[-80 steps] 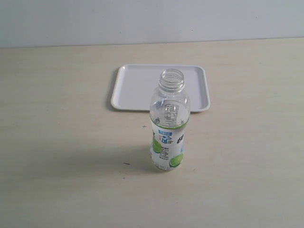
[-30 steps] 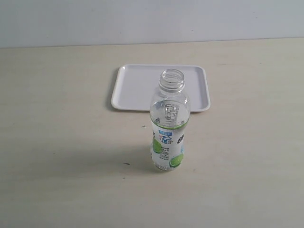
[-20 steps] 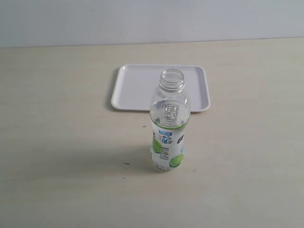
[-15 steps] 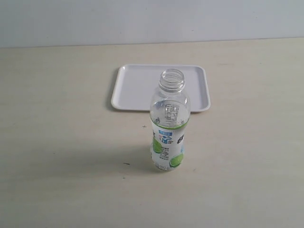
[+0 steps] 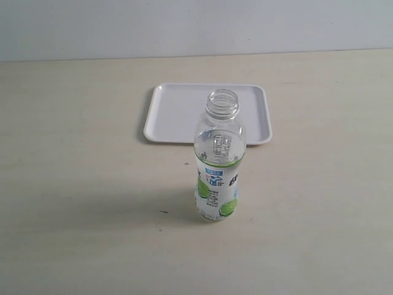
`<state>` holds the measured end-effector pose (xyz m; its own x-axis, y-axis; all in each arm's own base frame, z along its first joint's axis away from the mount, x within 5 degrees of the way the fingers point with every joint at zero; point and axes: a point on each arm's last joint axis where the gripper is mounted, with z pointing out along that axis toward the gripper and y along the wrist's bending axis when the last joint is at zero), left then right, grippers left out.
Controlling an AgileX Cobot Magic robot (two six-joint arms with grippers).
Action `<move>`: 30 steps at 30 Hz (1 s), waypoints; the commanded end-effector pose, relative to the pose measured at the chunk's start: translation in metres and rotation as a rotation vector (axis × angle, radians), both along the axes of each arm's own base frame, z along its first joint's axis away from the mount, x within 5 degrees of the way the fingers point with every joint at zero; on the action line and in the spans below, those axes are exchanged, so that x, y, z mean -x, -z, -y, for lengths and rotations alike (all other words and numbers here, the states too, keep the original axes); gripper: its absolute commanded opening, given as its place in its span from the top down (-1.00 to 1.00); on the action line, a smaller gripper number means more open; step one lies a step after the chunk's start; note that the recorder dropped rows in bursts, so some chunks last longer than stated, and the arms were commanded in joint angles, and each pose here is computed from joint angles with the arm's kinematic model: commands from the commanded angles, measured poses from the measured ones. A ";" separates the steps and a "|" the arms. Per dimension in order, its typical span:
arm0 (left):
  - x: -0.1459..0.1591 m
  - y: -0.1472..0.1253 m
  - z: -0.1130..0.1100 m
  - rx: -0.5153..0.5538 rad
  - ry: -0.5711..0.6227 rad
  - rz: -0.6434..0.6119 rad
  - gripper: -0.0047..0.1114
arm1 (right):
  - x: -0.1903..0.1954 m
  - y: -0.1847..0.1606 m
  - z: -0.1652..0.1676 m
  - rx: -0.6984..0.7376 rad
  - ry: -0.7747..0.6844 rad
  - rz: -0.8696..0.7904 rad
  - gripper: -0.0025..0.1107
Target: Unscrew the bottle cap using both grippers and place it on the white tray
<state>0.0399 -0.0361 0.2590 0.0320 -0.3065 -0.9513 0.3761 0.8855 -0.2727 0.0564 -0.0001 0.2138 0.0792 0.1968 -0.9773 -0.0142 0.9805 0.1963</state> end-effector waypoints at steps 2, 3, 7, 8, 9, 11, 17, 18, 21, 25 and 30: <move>0.000 0.001 0.001 0.005 0.007 -0.003 0.92 | 0.000 0.000 0.000 -0.012 0.006 0.015 0.96; 0.000 0.001 0.001 0.005 0.007 -0.003 0.92 | 0.000 0.000 0.000 -0.010 0.007 0.015 0.96; 0.000 0.001 0.001 0.005 0.007 -0.003 0.92 | 0.000 0.000 0.000 -0.010 0.007 0.015 0.96; 0.000 0.001 0.001 0.005 0.007 -0.003 0.92 | 0.000 0.000 0.000 -0.010 0.007 0.015 0.96; 0.000 0.001 0.001 0.005 0.007 -0.003 0.92 | 0.000 0.000 0.000 -0.010 0.007 0.015 0.96; 0.000 0.001 0.001 0.005 0.007 -0.003 0.92 | 0.000 0.000 0.000 -0.010 0.007 0.015 0.96; 0.005 0.001 0.005 0.006 0.122 -0.002 0.92 | 0.000 0.000 0.000 -0.010 0.007 0.015 0.96; 0.006 0.001 0.006 0.006 0.149 -0.002 0.92 | 0.000 0.000 0.000 -0.010 0.007 0.015 0.96; 0.009 0.001 0.008 0.005 0.225 -0.003 0.92 | 0.000 0.000 0.000 -0.010 0.007 0.015 0.96; 0.007 -0.002 0.002 -0.008 0.157 0.033 0.92 | 0.000 0.000 0.000 -0.010 0.007 0.015 0.96; 0.000 -0.009 -0.016 0.365 0.014 -0.002 0.92 | 0.000 0.000 0.000 -0.010 0.007 0.015 0.96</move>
<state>0.0365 -0.0311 0.2661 0.0152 -0.4520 -0.8919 0.4633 0.7937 -0.3943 0.0564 -0.0001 0.2143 0.0847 0.2126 -0.9735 -0.0160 0.9771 0.2120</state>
